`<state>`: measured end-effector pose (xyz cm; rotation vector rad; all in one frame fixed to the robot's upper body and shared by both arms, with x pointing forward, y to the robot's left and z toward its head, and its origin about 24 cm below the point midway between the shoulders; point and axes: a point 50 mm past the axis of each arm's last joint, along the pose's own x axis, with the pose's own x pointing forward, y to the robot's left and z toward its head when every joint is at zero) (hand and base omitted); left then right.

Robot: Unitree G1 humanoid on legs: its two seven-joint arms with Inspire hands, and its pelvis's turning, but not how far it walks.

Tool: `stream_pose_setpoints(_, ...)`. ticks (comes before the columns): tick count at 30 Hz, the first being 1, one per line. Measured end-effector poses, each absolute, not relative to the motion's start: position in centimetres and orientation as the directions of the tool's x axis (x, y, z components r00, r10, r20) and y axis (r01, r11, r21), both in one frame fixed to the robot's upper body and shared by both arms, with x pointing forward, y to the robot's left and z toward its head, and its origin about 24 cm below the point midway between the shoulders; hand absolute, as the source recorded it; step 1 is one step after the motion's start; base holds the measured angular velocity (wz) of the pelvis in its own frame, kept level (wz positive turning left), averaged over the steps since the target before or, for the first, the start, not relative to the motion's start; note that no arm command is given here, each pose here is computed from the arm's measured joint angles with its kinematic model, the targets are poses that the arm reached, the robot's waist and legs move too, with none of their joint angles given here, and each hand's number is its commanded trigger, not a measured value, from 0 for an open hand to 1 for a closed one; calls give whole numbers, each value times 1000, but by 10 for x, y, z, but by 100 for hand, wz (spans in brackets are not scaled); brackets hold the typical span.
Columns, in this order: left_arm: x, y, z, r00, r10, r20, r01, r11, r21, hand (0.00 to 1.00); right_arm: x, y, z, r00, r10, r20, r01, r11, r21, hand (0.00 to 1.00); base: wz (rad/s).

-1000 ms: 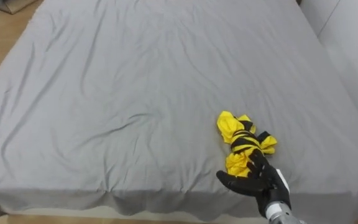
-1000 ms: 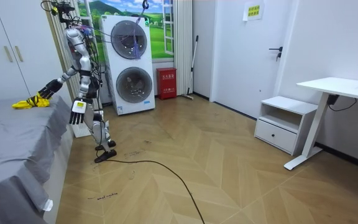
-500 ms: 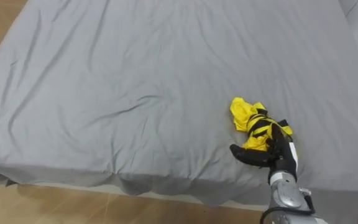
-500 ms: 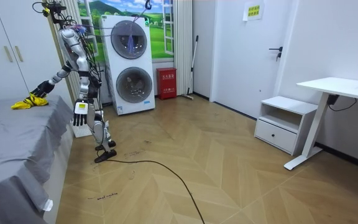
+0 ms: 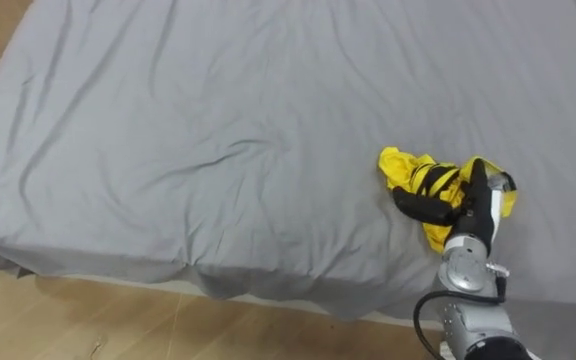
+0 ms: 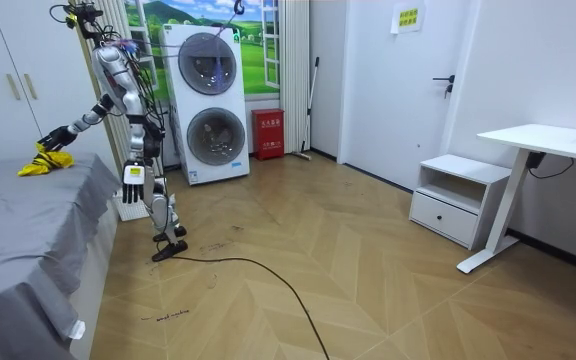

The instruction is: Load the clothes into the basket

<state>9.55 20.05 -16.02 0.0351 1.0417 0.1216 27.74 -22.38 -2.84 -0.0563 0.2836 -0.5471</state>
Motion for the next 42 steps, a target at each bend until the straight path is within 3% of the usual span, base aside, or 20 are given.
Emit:
stream_pose_setpoints(14, 101, 199, -159, 514, 92, -853, -53, 996, 75, 0, 276, -241, -29, 775, -584, -241, 553, 812, -188, 0, 0)
stream_pose_setpoints(24, 107, 196, -159, 493, 89, -866, -51, 996, 74, 0, 262, -258, -57, 682, -635, -363, 528, 771, -356, 0, 7)
stream_pose_setpoints(25, 108, 196, -159, 496, 87, -864, -49, 996, 72, 0, 260, -259, -59, 678, -634, -373, 522, 772, -363, 11, 7)
stream_pose_setpoints(26, 108, 196, -159, 497, 87, -863, -51, 996, 71, 0, 260, -259, -60, 675, -633, -379, 518, 772, -368, 81, 3)
stream_pose_setpoints(27, 108, 195, -159, 497, 84, -864, -50, 996, 68, 0, 259, -262, -61, 667, -635, -390, 513, 771, -378, 100, 3)
stream_pose_setpoints(36, 121, 192, -156, 514, 58, -856, -18, 998, 56, 0, 252, -305, -52, 577, -727, -372, 548, 682, -484, 100, 1)
stream_pose_setpoints(42, 123, 191, -155, 518, 55, -853, -16, 998, 54, 0, 249, -311, -50, 543, -749, -380, 586, 662, -468, 100, 0)
